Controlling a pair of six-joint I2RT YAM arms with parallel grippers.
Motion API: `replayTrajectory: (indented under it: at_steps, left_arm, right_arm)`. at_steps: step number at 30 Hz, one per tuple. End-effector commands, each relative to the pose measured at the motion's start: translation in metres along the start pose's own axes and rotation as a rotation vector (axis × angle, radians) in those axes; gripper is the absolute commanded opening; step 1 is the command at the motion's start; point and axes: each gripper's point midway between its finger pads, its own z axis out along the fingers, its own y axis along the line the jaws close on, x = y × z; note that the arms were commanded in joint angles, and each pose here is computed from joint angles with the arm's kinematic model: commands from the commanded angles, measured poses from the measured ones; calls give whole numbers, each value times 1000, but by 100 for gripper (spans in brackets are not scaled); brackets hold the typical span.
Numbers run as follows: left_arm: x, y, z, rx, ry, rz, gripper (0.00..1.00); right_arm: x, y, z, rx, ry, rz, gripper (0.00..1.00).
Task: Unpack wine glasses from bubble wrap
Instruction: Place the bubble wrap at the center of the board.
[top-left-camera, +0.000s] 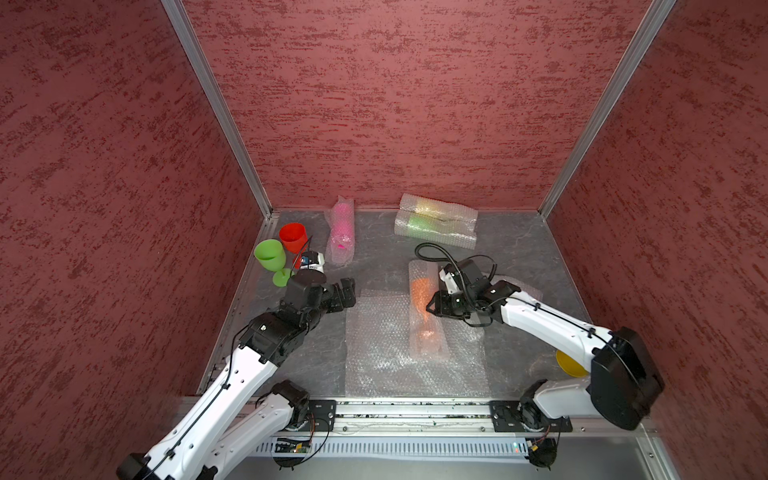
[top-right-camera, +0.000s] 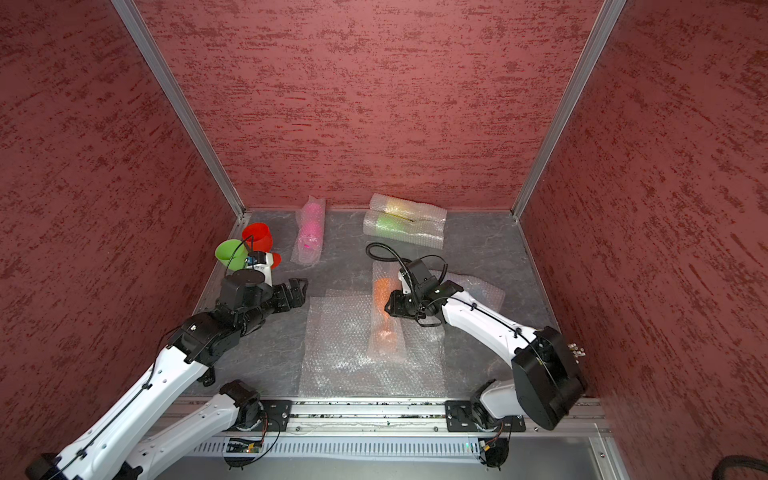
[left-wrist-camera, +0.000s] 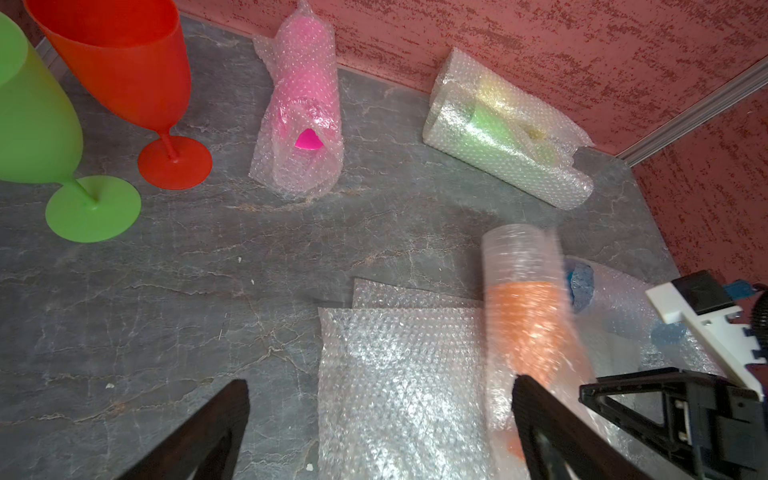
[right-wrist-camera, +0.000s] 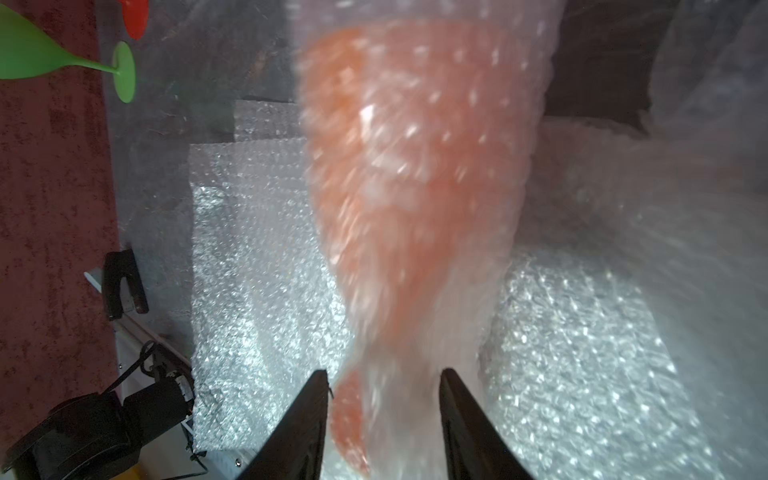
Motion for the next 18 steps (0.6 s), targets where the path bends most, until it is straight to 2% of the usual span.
replayTrajectory:
  at_steps: [1, 3, 5, 9, 12, 18]
  left_arm:
    - [1, -3, 4, 17, 6, 1, 100]
    - [2, -3, 6, 17, 12, 2, 100]
    - [4, -5, 8, 24, 19, 4, 100]
    - [8, -8, 13, 34, 49, 5, 100]
    - [16, -17, 18, 72, 102, -8, 100]
    - [33, -38, 26, 119, 255, -61, 100]
  right_arm:
    - [-35, 26, -4, -75, -139, -38, 47]
    - [-37, 26, -2, -75, -145, -59, 46]
    - [-39, 25, -2, -67, -154, -77, 41]
    - [-41, 28, -6, -78, -174, -100, 13]
    - [-44, 31, -12, -80, -193, -113, 1]
    - [-41, 32, -20, -91, -204, -123, 0]
